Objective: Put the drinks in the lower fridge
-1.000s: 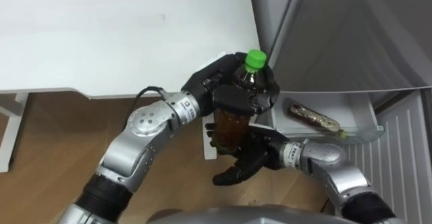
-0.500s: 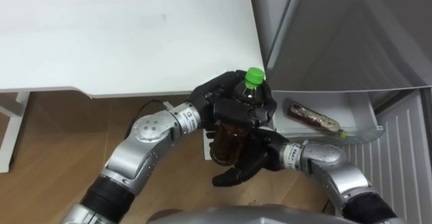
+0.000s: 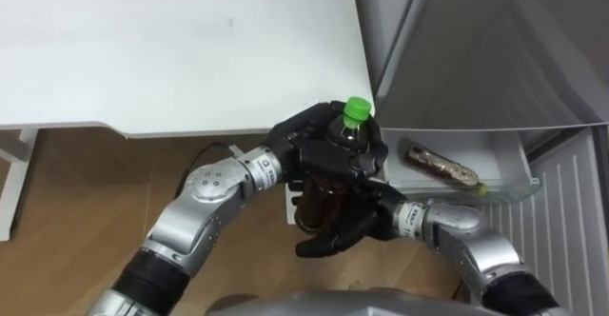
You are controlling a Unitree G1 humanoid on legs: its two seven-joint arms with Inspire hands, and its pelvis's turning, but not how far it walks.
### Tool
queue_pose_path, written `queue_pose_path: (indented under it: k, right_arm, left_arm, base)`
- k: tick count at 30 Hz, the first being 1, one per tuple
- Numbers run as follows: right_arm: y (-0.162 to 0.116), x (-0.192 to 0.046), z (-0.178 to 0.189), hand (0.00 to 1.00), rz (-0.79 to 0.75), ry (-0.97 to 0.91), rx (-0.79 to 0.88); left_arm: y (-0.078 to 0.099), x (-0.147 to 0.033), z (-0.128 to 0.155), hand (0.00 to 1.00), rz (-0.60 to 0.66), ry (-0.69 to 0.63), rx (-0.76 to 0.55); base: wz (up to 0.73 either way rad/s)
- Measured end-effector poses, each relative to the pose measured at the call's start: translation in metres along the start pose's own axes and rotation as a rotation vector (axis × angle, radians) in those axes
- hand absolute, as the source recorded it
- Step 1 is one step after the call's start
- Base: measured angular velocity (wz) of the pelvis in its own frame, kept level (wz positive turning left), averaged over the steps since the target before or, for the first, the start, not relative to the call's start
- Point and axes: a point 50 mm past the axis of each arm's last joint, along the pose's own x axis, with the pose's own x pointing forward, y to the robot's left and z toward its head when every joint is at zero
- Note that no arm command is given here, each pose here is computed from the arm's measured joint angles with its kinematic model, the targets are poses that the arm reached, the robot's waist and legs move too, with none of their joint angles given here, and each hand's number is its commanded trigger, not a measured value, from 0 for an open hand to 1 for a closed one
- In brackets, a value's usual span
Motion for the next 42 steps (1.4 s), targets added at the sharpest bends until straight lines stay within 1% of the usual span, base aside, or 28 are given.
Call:
queue_pose_path:
  k: [5, 9, 10, 11, 12, 13, 25, 27, 35, 42]
  right_arm:
    - [0.0008, 0.0005, 0.001, 0.0, 0.007, -0.022, 0.023]
    - [0.0011, 0.0009, 0.0017, 0.0, 0.006, -0.032, 0.034]
    - [0.001, 0.0009, 0.0018, 0.06, 0.005, -0.035, 0.038]
    - [0.0012, 0.0011, 0.0024, 0.57, 0.005, -0.048, 0.052]
    - [0.0012, 0.0011, 0.0027, 0.82, 0.005, -0.054, 0.058]
    - [0.0012, 0.0011, 0.0028, 1.0, 0.005, -0.054, 0.058]
    - [0.0026, 0.0018, 0.0021, 1.0, 0.01, -0.056, 0.061]
    - [0.0037, 0.0018, 0.0023, 1.0, 0.014, -0.065, 0.047]
    - [0.0042, 0.003, 0.0003, 1.0, 0.016, -0.081, 0.068]
    - [0.0053, 0.0039, -0.0013, 1.0, 0.022, -0.094, 0.101]
  left_arm:
    - [-0.0016, -0.0039, -0.0079, 1.0, 0.007, 0.019, -0.019]
    - [-0.0011, -0.0043, -0.0081, 1.0, 0.009, 0.021, -0.018]
    - [-0.0011, -0.0043, -0.0081, 1.0, 0.009, 0.021, -0.018]
    - [-0.0011, -0.0045, -0.0083, 1.0, 0.009, 0.021, -0.018]
    - [-0.0011, -0.0046, -0.0083, 1.0, 0.009, 0.021, -0.018]
    - [-0.0011, -0.0046, -0.0083, 1.0, 0.01, 0.021, -0.018]
    - [-0.0003, -0.005, -0.0081, 1.0, 0.012, 0.019, -0.023]
    - [0.0017, -0.0068, -0.0079, 1.0, 0.026, 0.002, -0.062]
    - [0.0029, -0.0067, -0.0066, 1.0, 0.049, -0.02, -0.109]
    - [0.0027, -0.006, -0.0059, 1.0, 0.056, -0.025, -0.112]
  base:
    - [0.0]
    - [0.0]
    - [0.0]
    - [0.0]
    - [0.0]
    - [0.0]
    - [0.0]
    - [0.0]
    - [0.0]
    - [0.0]
